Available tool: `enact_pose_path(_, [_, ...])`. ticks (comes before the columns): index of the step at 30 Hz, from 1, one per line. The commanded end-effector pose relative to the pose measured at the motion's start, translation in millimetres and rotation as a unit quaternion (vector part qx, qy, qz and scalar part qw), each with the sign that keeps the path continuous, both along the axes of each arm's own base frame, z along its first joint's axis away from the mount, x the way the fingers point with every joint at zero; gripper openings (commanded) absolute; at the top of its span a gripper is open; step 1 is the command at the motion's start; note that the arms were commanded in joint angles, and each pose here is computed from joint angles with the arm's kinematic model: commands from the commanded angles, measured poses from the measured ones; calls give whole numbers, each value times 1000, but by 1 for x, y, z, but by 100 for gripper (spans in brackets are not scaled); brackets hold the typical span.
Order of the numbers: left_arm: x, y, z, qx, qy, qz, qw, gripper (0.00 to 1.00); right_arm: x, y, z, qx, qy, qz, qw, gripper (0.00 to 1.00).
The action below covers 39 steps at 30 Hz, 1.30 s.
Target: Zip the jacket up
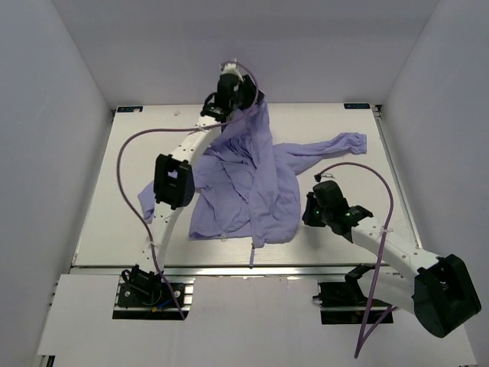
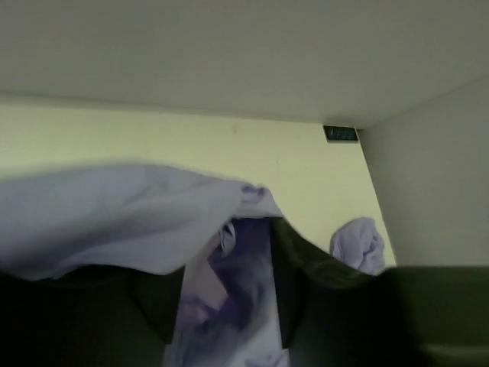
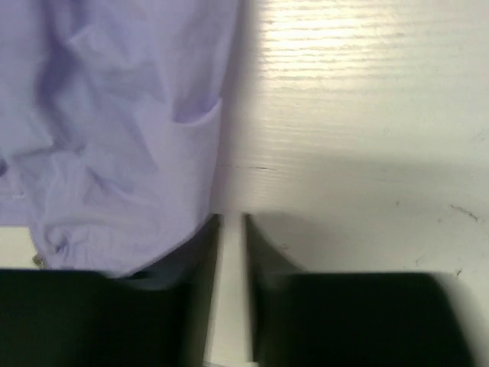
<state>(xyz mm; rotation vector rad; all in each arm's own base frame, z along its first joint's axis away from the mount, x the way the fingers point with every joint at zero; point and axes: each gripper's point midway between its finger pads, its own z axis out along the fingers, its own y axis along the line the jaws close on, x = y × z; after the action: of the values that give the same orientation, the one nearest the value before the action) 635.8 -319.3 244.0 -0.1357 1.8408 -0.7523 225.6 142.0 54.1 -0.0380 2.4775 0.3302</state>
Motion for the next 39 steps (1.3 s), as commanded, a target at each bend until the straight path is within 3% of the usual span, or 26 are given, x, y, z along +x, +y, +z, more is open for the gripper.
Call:
enact_pose_path(1, [-1,-26,-27,-58,19,-61,996,64,4,14,19,38,-22,34,998,32])
enact_pose_path(2, [-5,-29,-30,-58,19,-70,996,97,3,17,23,41,-25,46,998,40])
enact_pose_path(3, [-10,-32,-6,-62,-2,-72,995,98,4,18,27,44,-31,52,997,50])
enact_pose_path(10, [-49,-17,94,-49,-65,-90,993,98,4,40,57,84,-61,117,988,74])
enact_pose_path(11, [-55,-14,96,-43,-58,-91,993,98,4,42,57,84,-58,121,987,89])
enact_pose_path(13, [-75,-4,110,-28,-53,-95,994,98,5,46,60,85,-58,125,987,89])
enact_pose_path(16, [-105,16,69,20,30,-81,996,98,16,52,69,75,-67,126,987,89])
enact_pose_path(18, [-141,43,71,37,58,-54,996,98,21,63,75,65,-66,139,986,89])
enact_pose_path(19, [-163,58,11,62,125,-38,989,98,20,69,76,62,-64,146,985,89])
enact_pose_path(20, [-184,72,27,59,110,-24,992,98,19,75,72,64,-52,156,984,89])
enact_pose_path(21, [-199,78,10,62,126,-23,990,98,20,82,74,71,-50,168,982,89])
enact_pose_path(22, [-225,88,-41,76,180,-24,980,98,13,93,73,86,-39,187,978,89])
enact_pose_path(23, [-242,88,-36,64,175,-42,981,98,12,102,65,92,-27,200,975,89])
enact_pose_path(27, [-294,86,-92,65,234,-85,966,98,-1,122,37,88,16,220,971,89])
enact_pose_path(32, [-327,81,-150,69,306,-109,943,98,-7,117,-8,68,78,179,978,89])
enact_pose_path(39, [-317,88,-201,105,353,-77,926,98,11,74,-35,11,91,82,992,89])
